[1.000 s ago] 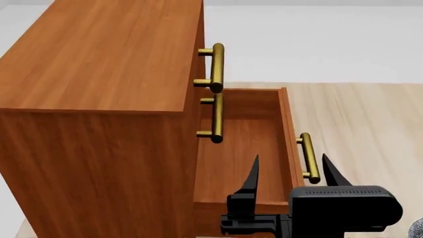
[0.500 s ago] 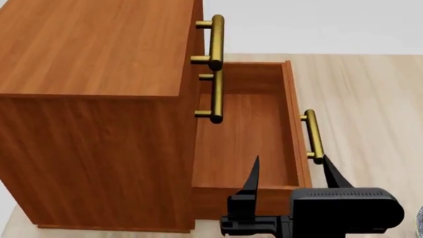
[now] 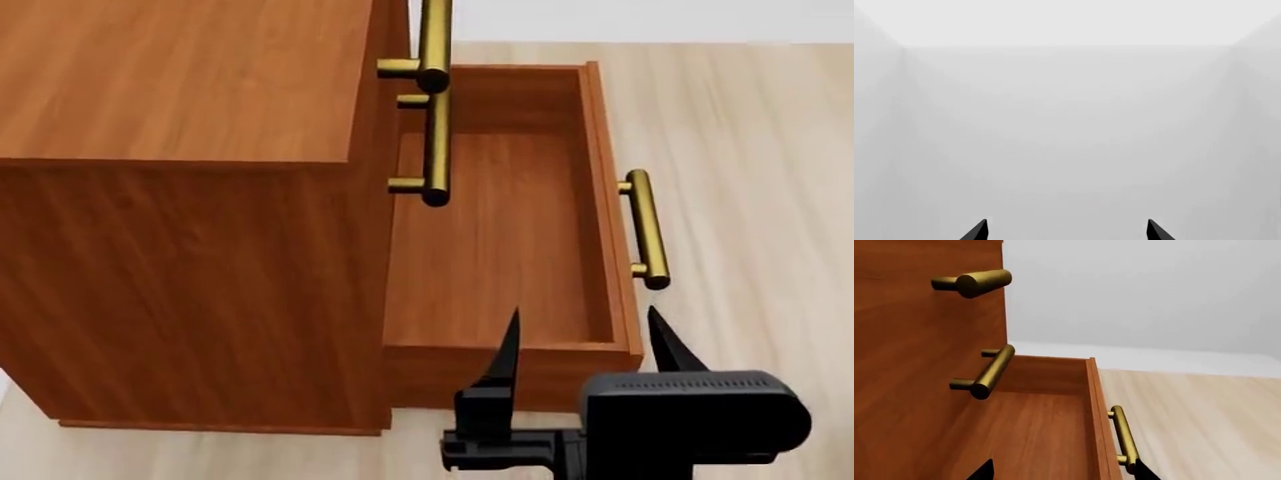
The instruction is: Close the bottom drawer of the cabinet and open the top drawer.
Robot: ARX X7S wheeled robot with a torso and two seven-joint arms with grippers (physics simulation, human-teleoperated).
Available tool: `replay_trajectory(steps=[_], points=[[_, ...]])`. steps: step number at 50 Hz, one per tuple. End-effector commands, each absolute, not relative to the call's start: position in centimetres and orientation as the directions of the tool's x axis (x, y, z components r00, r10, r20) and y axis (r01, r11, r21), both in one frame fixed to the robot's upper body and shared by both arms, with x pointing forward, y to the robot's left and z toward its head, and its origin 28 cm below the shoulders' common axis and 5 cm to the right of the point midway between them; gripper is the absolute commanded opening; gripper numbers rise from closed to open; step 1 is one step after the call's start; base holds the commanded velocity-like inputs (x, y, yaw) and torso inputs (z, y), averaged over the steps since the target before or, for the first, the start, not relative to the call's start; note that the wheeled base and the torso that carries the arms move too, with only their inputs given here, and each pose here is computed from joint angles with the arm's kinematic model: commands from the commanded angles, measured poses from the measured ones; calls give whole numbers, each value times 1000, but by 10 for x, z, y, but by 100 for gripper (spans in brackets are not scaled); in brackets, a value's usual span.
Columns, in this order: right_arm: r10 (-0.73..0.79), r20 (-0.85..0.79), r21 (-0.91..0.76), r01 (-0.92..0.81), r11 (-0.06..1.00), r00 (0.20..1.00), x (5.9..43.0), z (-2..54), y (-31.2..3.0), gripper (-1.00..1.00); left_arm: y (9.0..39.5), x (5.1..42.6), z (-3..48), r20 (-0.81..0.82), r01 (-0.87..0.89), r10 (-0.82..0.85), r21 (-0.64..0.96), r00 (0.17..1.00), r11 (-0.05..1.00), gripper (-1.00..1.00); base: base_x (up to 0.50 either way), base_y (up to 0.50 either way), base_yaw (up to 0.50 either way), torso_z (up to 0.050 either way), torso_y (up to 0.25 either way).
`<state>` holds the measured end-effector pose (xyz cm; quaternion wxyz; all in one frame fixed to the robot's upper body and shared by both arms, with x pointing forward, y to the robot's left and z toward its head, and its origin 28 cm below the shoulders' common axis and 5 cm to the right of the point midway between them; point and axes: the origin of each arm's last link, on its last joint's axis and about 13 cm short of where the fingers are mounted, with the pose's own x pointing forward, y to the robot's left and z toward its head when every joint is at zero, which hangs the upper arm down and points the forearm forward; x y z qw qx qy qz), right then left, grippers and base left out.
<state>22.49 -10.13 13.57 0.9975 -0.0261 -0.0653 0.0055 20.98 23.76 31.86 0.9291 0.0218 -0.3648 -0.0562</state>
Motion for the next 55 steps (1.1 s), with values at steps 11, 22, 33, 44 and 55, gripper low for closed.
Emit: replay_trajectory(steps=[11, 22, 33, 44, 55], points=[[11, 135, -72, -2, 997, 991, 228, 150, -99, 100, 239, 209, 317, 676, 96, -113, 64, 728, 993, 100, 0, 0, 0, 0, -39], [-74, 116, -88, 84, 993, 991, 237, 166, -104, 100, 240, 209, 316, 676, 95, -109, 58, 729, 994, 100, 0, 0, 0, 0, 0], [-146, 121, -60, 154, 986, 982, 252, 183, -109, 100, 240, 208, 317, 678, 93, -105, 55, 728, 994, 100, 0, 0, 0, 0, 0], [-231, 111, -89, 241, 967, 967, 266, 197, -115, 100, 239, 208, 318, 679, 91, -106, 58, 727, 994, 100, 0, 0, 0, 0, 0], [-302, 87, -81, 309, 948, 949, 282, 206, -123, 100, 238, 210, 318, 679, 92, -105, 56, 727, 994, 100, 0, 0, 0, 0, 0]])
